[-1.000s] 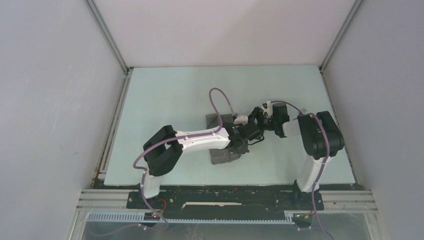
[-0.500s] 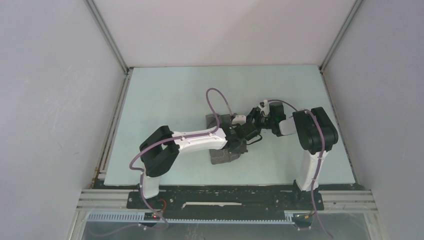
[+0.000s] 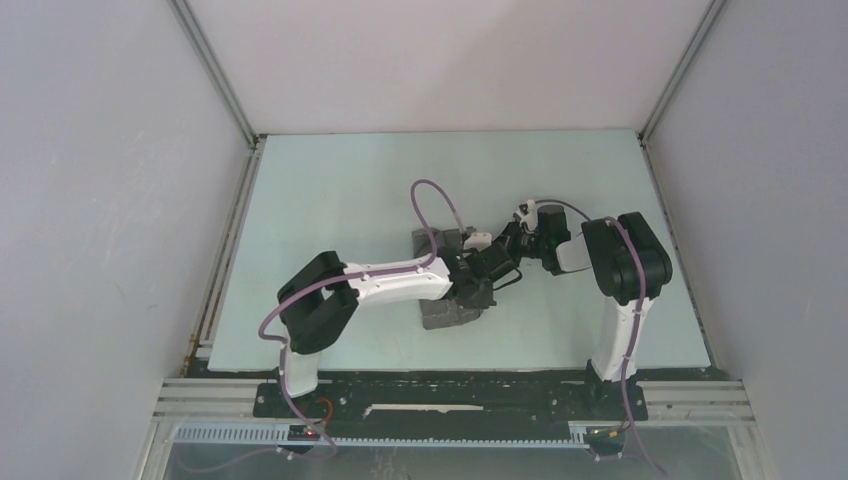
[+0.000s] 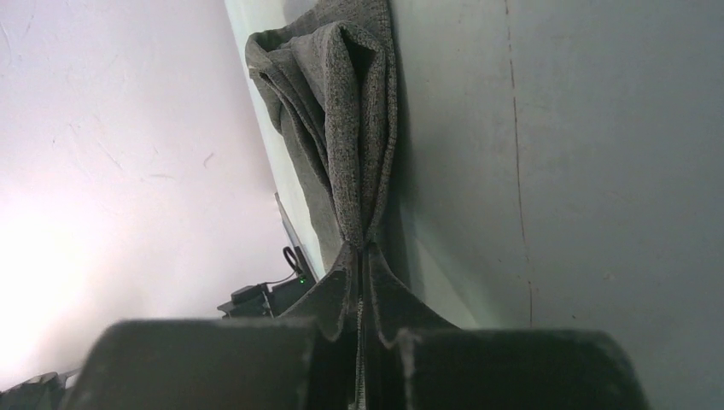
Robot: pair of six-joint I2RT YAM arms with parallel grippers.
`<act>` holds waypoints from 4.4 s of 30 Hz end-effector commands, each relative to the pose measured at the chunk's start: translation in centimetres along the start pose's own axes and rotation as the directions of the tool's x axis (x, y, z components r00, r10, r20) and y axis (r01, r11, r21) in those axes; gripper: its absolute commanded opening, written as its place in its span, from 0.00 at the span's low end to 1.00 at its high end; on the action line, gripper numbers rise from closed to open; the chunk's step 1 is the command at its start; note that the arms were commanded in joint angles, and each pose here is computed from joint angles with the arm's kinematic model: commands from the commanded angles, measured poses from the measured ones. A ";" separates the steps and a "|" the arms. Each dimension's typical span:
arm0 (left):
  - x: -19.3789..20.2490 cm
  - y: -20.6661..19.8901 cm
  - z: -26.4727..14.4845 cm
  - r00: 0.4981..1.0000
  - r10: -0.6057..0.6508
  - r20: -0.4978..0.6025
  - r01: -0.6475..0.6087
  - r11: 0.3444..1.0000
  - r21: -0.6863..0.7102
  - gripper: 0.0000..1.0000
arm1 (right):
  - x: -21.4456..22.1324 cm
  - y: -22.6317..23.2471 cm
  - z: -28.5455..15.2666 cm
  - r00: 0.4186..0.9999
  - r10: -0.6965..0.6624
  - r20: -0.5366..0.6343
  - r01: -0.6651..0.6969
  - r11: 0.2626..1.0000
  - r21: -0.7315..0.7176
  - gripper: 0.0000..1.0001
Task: Fold the napkin into a case and place the utensils inside
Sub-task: Pick up the 2/3-rectangle-folded napkin at the center of the board, then fold the 2/3-rectangle-folded napkin at the center of the board.
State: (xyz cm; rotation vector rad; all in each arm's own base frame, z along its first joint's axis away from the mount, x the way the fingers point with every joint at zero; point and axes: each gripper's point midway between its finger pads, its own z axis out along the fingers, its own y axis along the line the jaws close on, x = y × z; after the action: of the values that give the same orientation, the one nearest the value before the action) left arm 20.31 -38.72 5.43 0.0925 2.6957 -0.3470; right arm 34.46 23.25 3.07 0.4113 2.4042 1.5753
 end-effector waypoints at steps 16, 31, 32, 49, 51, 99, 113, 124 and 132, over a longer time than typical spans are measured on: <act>-2.5 -1.4 -6.7 0.998 -0.060 0.031 0.044 0.922 0.384 0.54 | 0.0 2.6 -0.3 0.989 -0.124 0.079 0.128 0.991 -0.045 0.00; -2.3 12.6 -1.0 0.931 -0.363 0.048 0.324 0.878 0.351 0.49 | 1.1 3.5 0.9 0.969 -0.220 0.109 0.195 0.959 0.203 0.00; -1.8 12.7 -0.2 0.931 -0.364 0.032 0.333 0.880 0.339 0.46 | 1.3 3.4 0.9 0.968 -0.227 0.110 0.196 0.951 0.239 0.00; 0.6 12.7 2.5 0.941 -0.333 -0.056 0.332 0.881 0.338 0.38 | 4.8 6.5 4.8 0.950 -0.272 0.154 0.158 0.843 0.513 0.00; 0.8 12.8 2.8 0.941 -0.332 -0.063 0.333 0.880 0.339 0.38 | 5.0 6.7 5.5 0.952 -0.248 0.178 0.122 0.843 0.524 0.00; -8.7 23.4 -2.5 0.813 -0.571 0.112 0.513 0.794 0.325 0.57 | 6.7 11.0 9.4 0.937 0.097 0.337 -0.148 0.980 0.130 0.00; -8.0 24.6 1.2 0.836 -0.547 0.044 0.525 0.820 0.229 0.27 | 8.6 10.9 11.2 0.956 0.148 0.254 -0.165 0.985 0.047 0.00; -7.6 24.4 1.1 0.851 -0.523 0.039 0.504 0.836 0.215 0.26 | 10.3 9.6 12.2 0.965 0.184 0.186 -0.181 0.983 -0.032 0.00; -7.5 24.3 1.3 0.861 -0.506 0.047 0.488 0.850 0.200 0.24 | 10.6 8.8 12.4 0.947 0.260 0.188 -0.248 0.965 -0.086 0.00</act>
State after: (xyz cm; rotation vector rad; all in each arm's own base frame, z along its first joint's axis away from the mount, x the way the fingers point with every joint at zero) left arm 30.72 -15.66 1.86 -0.6289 2.5257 -0.7790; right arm 30.38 39.80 4.68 0.8361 2.2643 1.5188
